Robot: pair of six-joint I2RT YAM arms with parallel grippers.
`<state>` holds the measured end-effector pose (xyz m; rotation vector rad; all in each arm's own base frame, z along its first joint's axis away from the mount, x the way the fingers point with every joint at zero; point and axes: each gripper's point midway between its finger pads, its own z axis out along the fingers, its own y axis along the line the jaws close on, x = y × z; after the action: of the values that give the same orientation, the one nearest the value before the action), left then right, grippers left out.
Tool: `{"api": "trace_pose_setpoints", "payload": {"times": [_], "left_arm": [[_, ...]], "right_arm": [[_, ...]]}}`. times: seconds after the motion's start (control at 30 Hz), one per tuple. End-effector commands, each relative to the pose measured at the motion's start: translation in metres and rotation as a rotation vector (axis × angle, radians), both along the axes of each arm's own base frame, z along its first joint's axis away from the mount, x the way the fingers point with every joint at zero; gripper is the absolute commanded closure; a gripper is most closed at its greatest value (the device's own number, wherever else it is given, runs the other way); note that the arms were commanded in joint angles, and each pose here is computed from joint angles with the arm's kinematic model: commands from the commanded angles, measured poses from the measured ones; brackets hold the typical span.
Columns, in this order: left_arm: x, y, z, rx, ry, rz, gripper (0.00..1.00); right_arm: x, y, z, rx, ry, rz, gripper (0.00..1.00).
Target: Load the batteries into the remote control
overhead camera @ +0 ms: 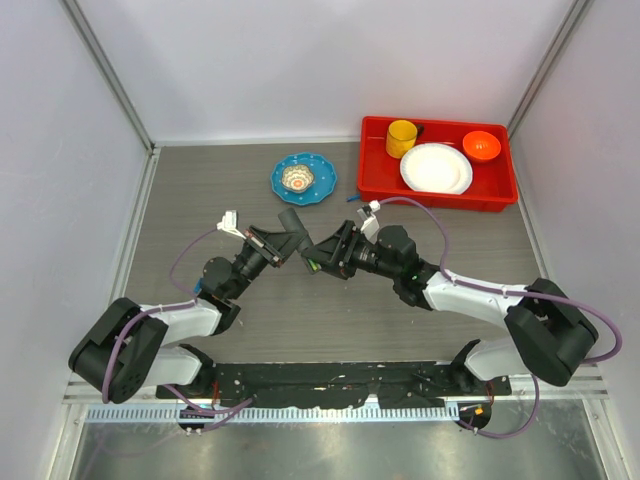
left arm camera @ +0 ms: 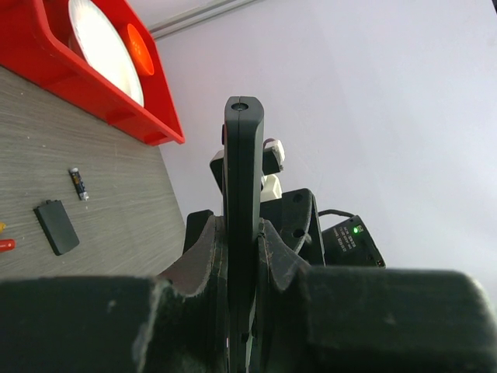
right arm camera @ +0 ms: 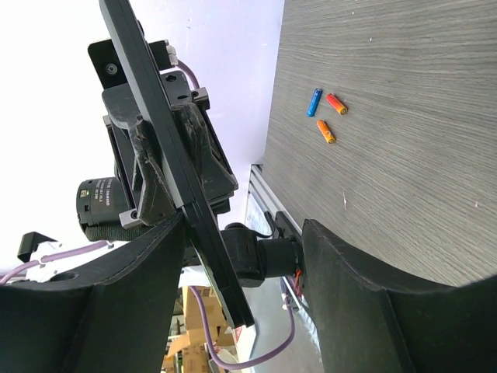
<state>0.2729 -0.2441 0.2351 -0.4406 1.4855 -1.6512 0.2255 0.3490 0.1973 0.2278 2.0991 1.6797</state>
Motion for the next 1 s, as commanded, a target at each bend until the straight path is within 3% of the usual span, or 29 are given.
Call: {"api": "trace_pose_setpoints", "payload": {"times": [0.0,0.27,0.63,0.97], "left_arm": [[-0.018,0.018,0.089,-0.185,-0.298,0.033,1.00],[-0.018,0.017,0.085,-0.178,-0.290,0.029,1.00],[-0.016,0.016,0.066,-0.145,-0.252,0.035,1.00],[-0.013,0.012,0.052,-0.118,-0.220,0.023,1.00]], "right_arm": [[-0.005,0.002,-0.009,-0.011,0.017,0.017,0.34],[-0.005,0.001,-0.005,-0.009,0.005,0.015,0.33],[-0.008,0.001,0.020,-0.140,-0.155,0.102,0.20],[-0.016,-0.007,0.049,-0.140,-0.277,0.129,0.18]]}}
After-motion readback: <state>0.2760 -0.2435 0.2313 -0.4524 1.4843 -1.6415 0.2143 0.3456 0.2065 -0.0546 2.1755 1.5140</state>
